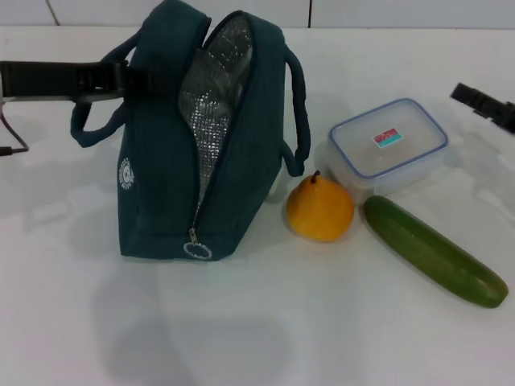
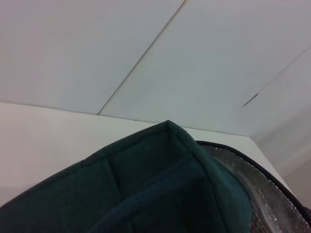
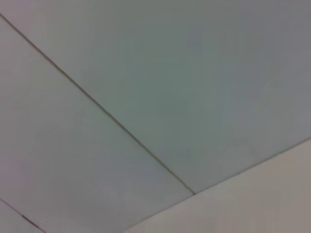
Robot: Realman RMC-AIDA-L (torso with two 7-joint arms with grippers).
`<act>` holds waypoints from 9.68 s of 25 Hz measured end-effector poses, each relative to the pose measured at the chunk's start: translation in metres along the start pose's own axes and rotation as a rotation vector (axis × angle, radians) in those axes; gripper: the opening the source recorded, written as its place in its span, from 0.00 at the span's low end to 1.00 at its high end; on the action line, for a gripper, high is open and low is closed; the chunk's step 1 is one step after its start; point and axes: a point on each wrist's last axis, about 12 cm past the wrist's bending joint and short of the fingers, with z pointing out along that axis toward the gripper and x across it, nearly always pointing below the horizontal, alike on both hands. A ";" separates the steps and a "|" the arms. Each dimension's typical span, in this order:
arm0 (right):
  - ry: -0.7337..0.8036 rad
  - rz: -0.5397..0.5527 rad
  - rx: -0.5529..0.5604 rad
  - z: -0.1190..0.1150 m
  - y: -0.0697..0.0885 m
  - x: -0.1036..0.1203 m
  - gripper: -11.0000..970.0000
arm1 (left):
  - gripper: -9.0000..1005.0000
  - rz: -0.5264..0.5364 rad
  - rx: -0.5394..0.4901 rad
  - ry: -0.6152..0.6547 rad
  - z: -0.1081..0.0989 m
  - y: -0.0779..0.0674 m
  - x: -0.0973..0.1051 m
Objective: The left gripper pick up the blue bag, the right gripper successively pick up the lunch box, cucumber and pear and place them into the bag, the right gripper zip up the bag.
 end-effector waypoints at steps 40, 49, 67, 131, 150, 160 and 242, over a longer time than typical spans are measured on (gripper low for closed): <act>0.080 0.034 -0.043 0.035 0.023 0.018 0.85 | 0.05 0.020 0.003 -0.003 0.003 -0.002 -0.008; 0.081 0.051 -0.061 0.035 0.026 0.022 0.84 | 0.05 0.022 0.004 -0.005 0.003 -0.002 -0.008; 0.064 0.086 -0.103 0.034 0.030 0.022 0.43 | 0.05 0.013 -0.003 -0.009 0.004 0.001 -0.008; -0.292 0.400 -0.209 -0.028 0.015 0.016 0.11 | 0.05 0.007 0.006 -0.020 0.004 0.002 -0.007; -0.346 0.489 -0.305 -0.032 0.023 0.011 0.12 | 0.05 0.004 0.021 -0.022 0.005 0.001 -0.007; -0.378 0.544 -0.420 -0.020 0.039 0.001 0.12 | 0.05 0.016 0.037 -0.021 0.007 -0.003 -0.012; -0.028 0.369 -0.428 0.117 0.133 -0.008 0.13 | 0.05 0.069 0.095 0.035 0.046 0.003 -0.015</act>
